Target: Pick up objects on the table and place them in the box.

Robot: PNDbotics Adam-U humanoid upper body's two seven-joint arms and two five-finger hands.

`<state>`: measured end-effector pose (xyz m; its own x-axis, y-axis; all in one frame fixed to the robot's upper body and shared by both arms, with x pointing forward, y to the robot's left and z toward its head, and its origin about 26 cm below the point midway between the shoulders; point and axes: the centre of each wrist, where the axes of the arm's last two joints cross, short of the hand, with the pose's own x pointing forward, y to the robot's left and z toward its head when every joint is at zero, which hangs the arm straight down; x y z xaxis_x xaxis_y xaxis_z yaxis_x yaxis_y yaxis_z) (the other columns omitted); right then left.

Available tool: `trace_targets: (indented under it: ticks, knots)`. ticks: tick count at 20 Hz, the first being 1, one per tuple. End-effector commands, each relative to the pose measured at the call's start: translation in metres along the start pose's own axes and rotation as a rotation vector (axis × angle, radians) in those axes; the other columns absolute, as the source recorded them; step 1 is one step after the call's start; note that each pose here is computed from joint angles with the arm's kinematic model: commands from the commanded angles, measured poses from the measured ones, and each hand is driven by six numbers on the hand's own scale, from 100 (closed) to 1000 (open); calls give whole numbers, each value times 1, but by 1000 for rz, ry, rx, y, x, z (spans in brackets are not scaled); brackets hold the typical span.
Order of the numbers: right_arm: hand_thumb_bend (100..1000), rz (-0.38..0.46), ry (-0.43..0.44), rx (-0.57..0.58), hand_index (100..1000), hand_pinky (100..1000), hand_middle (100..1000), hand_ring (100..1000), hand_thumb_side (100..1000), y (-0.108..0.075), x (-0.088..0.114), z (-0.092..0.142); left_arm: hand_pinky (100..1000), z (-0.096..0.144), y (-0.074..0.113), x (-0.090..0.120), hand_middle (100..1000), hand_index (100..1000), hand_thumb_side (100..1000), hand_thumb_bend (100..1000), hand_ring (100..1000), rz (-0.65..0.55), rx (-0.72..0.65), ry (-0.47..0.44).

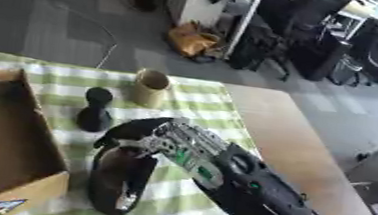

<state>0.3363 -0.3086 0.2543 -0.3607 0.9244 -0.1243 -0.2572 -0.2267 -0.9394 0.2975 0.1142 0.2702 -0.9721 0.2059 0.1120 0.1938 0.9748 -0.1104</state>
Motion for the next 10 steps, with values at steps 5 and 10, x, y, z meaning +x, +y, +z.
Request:
trace_targets:
  ticks: [5, 10]
  knots:
    - [713, 70, 50, -92, 848, 601, 851, 761, 546, -5, 0, 6, 921, -7, 0, 4, 871, 821, 1000, 244, 1000, 6, 5, -27]
    - [583, 118, 48, -182, 763, 525, 764, 671, 513, -6, 5, 10, 921, -5, 0, 3, 871, 820, 1000, 244, 1000, 5, 5, -25]
